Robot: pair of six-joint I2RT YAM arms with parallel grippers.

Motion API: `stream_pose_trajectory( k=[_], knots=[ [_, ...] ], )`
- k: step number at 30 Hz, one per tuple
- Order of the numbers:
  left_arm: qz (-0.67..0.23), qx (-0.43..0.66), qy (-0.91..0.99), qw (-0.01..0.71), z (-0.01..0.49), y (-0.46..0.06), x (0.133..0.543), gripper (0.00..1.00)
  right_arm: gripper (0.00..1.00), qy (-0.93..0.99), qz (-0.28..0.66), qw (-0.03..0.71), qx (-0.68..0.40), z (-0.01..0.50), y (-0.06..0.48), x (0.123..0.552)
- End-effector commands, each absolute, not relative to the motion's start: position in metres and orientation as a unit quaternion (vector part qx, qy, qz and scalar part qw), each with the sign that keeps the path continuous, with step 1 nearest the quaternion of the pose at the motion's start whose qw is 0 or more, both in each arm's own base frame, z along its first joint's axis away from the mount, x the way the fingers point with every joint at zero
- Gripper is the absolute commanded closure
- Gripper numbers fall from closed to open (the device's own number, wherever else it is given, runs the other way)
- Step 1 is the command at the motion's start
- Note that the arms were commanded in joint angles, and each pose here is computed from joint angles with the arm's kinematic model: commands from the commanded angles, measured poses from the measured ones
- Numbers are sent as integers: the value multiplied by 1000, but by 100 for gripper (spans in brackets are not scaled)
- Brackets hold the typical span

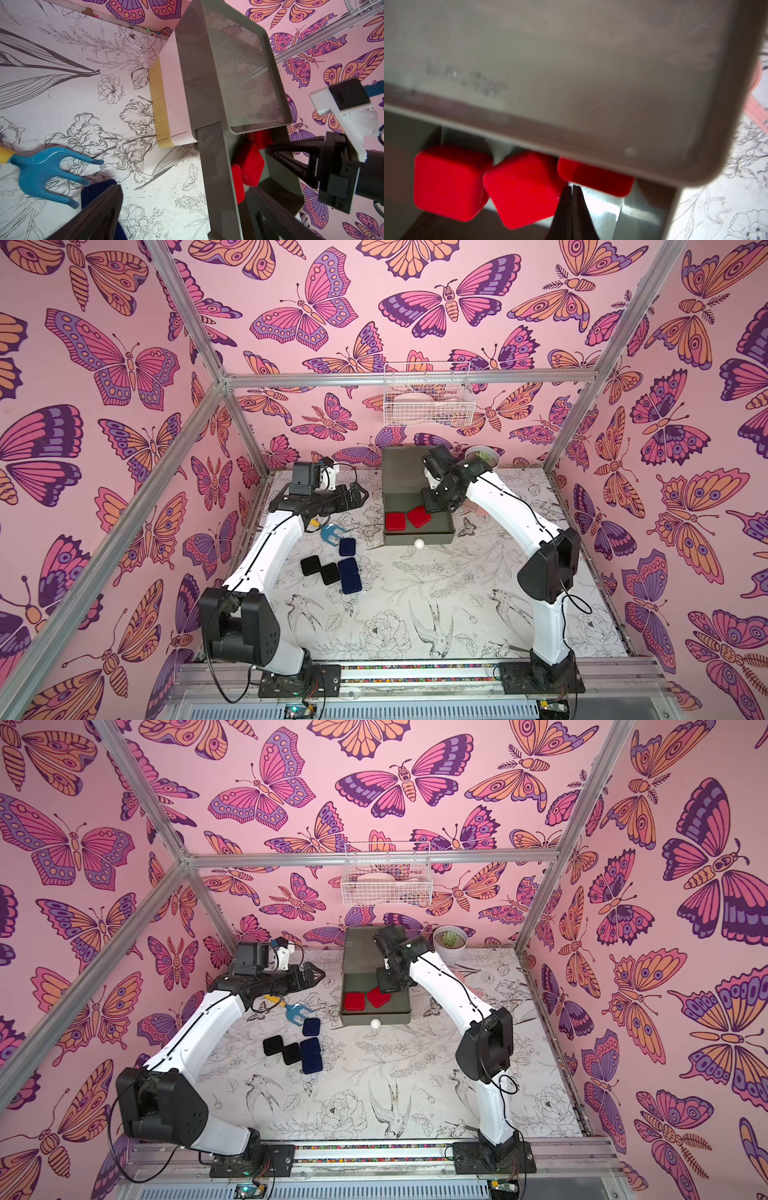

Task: Place the brooch boxes into the drawer by color
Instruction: Adjust the brooch box in the drawer.

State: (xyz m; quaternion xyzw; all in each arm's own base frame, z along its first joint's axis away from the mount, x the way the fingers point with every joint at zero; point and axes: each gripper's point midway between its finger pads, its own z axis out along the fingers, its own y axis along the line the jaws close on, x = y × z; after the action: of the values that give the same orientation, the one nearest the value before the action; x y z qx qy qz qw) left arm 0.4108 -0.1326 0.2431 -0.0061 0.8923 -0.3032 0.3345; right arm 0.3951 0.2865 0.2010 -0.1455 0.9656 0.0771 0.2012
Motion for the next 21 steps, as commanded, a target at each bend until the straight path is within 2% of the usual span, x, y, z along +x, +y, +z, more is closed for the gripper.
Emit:
stream_pose_trajectory(
  k=[1, 7, 9, 12, 14, 16, 21],
  knots=[
    [-299, -4, 894, 332, 241, -129, 407, 0, 94, 962, 67, 215, -152, 211, 282, 404],
    [-298, -5, 895, 333, 241, -129, 407, 0, 91, 954, 133, 214, -160, 226, 303, 396],
    [-298, -5, 895, 333, 241, -129, 407, 0, 87, 947, 153, 216, -179, 236, 311, 386],
    [-297, -4, 895, 334, 241, -129, 407, 0, 73, 929, 176, 227, -232, 251, 325, 359],
    [-298, -5, 895, 333, 241, -129, 408, 0, 59, 917, 179, 238, -264, 259, 330, 336],
    [-299, -6, 895, 331, 240, -129, 408, 0, 51, 912, 191, 240, -271, 262, 333, 317],
    [-301, -7, 895, 329, 238, -128, 407, 0, 43, 910, 263, 196, -253, 259, 339, 263]
  ],
)
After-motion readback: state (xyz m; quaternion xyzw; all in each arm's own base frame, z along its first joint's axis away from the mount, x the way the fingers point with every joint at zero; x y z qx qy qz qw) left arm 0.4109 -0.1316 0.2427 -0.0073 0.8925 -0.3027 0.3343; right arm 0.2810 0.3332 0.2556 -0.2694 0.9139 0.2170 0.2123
